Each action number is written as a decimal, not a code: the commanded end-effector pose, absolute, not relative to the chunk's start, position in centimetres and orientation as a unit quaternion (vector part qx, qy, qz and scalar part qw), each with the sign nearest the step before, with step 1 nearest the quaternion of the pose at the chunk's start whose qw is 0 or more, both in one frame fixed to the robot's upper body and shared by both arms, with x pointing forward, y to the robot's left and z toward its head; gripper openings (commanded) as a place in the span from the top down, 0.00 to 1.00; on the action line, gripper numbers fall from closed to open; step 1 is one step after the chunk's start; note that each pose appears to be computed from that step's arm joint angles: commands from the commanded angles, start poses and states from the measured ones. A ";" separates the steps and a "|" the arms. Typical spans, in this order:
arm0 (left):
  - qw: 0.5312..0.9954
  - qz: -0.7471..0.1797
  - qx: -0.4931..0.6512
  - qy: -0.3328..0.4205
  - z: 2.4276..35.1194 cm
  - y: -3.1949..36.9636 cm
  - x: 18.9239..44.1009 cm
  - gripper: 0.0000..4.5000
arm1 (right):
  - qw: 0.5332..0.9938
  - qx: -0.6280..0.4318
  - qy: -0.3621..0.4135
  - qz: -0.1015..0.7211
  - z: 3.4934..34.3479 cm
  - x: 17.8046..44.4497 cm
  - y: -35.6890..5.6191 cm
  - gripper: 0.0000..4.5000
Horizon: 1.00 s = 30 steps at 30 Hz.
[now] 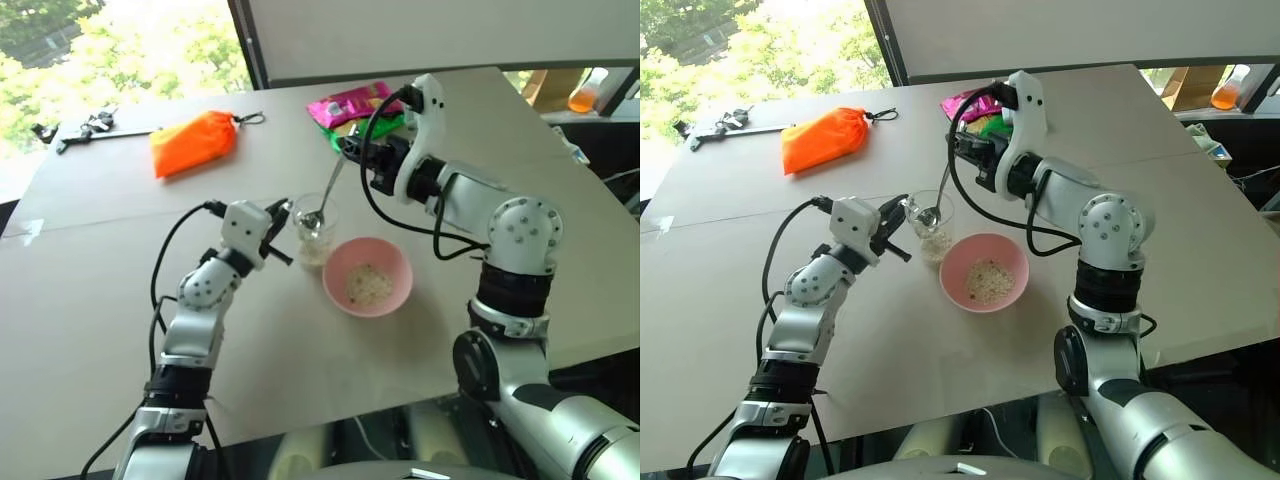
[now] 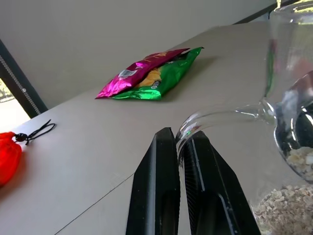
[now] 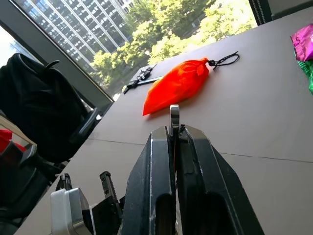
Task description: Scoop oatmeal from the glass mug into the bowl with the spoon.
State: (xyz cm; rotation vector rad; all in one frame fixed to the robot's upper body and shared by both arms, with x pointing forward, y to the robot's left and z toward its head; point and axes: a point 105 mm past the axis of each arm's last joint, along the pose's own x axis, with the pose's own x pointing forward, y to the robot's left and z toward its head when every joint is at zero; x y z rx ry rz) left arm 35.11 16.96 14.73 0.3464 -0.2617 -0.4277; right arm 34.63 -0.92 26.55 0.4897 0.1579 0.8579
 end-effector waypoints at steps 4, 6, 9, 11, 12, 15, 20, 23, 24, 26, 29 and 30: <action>0.971 -0.158 0.130 -0.126 14.1 19.0 35.0 0.99 | 0.869 0.301 0.072 0.387 27.3 34.7 -2.8 1.00; 0.968 -0.148 0.146 -0.137 14.0 19.2 35.0 0.99 | 0.867 0.316 0.074 0.378 27.3 34.9 -3.2 1.00; 0.967 -0.146 0.150 -0.143 14.0 19.1 35.1 0.99 | 0.860 0.345 0.077 0.368 27.4 35.1 -3.7 1.00; 0.966 -0.151 0.147 -0.148 14.0 18.7 35.0 0.99 | 0.855 0.360 0.080 0.364 27.4 35.1 -3.8 1.00; 0.966 -0.153 0.144 -0.150 14.1 18.5 35.0 0.99 | 0.852 0.370 0.083 0.362 27.3 35.1 -3.8 1.00; 0.965 -0.159 0.138 -0.155 14.1 18.0 35.0 0.99 | 0.844 0.390 0.091 0.356 27.1 35.2 -3.9 1.00; 0.967 -0.155 0.124 -0.160 14.1 17.8 34.9 0.99 | 0.836 0.418 0.103 0.341 26.6 35.5 -4.1 1.00; 0.967 -0.158 0.108 -0.167 14.3 17.2 34.8 0.99 | 0.828 0.439 0.107 0.334 26.4 35.6 -4.2 1.00; 0.967 -0.161 0.105 -0.169 14.3 17.0 34.8 0.99 | 0.827 0.440 0.108 0.332 26.3 35.7 -4.3 1.00; 0.966 -0.164 0.100 -0.172 14.4 16.7 34.8 0.99 | 0.827 0.443 0.110 0.328 26.1 35.7 -4.4 1.00; 0.966 -0.166 0.094 -0.176 14.7 16.5 34.9 0.99 | 0.822 0.457 0.106 0.323 26.1 35.9 -4.7 1.00; 0.966 -0.167 0.092 -0.177 14.8 16.5 34.9 0.99 | 0.821 0.460 0.104 0.322 26.1 35.9 -4.8 1.00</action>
